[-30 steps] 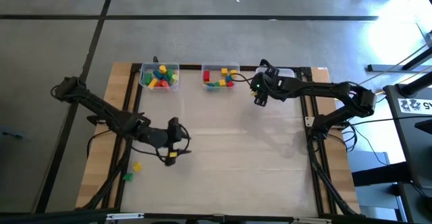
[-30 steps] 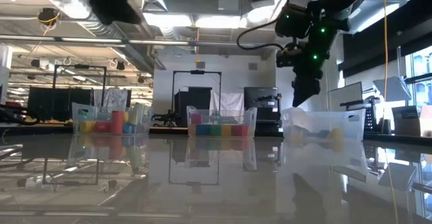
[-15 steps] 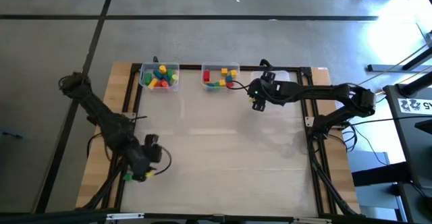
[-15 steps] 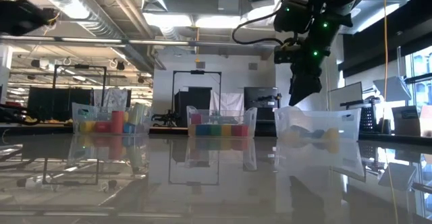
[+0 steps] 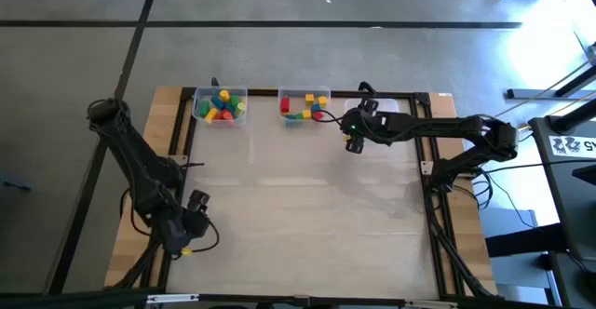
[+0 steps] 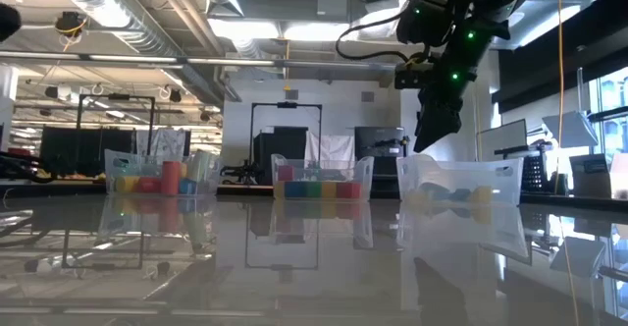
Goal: Sort blocks by size
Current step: Put the triangular yellow block into the right bin
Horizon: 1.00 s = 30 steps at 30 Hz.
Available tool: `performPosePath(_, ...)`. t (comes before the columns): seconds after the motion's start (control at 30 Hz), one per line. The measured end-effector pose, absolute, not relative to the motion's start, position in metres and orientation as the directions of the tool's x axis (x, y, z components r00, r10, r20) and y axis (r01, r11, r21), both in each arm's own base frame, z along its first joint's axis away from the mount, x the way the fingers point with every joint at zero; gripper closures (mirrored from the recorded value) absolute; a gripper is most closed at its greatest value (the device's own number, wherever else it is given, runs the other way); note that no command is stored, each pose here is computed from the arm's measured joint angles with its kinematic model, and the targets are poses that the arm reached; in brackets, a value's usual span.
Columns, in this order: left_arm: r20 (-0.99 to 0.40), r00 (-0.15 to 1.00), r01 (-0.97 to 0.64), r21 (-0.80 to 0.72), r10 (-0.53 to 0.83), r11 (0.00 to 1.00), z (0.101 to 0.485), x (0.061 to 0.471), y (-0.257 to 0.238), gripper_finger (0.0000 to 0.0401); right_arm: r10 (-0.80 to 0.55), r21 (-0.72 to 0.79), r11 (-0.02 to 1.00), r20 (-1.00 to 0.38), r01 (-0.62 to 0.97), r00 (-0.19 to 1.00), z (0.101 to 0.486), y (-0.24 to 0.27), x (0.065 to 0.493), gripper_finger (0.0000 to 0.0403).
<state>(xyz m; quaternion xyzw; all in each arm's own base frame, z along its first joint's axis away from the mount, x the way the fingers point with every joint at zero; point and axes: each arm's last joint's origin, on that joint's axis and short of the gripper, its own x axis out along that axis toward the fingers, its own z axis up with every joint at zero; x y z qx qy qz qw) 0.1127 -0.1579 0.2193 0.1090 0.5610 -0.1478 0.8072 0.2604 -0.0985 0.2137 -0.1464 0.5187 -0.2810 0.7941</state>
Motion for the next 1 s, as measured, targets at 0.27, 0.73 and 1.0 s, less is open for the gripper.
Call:
performPosePath(0.27,-0.989,0.139,0.411,0.005,-0.058,0.912,0.196,0.112,-0.169,0.0157,-0.597,-0.523,0.800,-0.740,0.294,0.309,0.214,-0.099,0.261,0.0093)
performPosePath(0.73,-0.994,-0.044,0.567,0.054,0.096,0.822,0.152,0.111,-0.189,0.0157,-0.591,-0.517,0.805,-0.743,0.291,0.313,0.214,-0.099,0.261,0.0093)
performPosePath(1.0,-0.988,-0.079,0.623,0.057,0.136,0.781,0.141,0.107,-0.195,0.0157,-0.585,-0.512,0.809,-0.746,0.289,0.317,0.214,-0.098,0.261,0.0093)
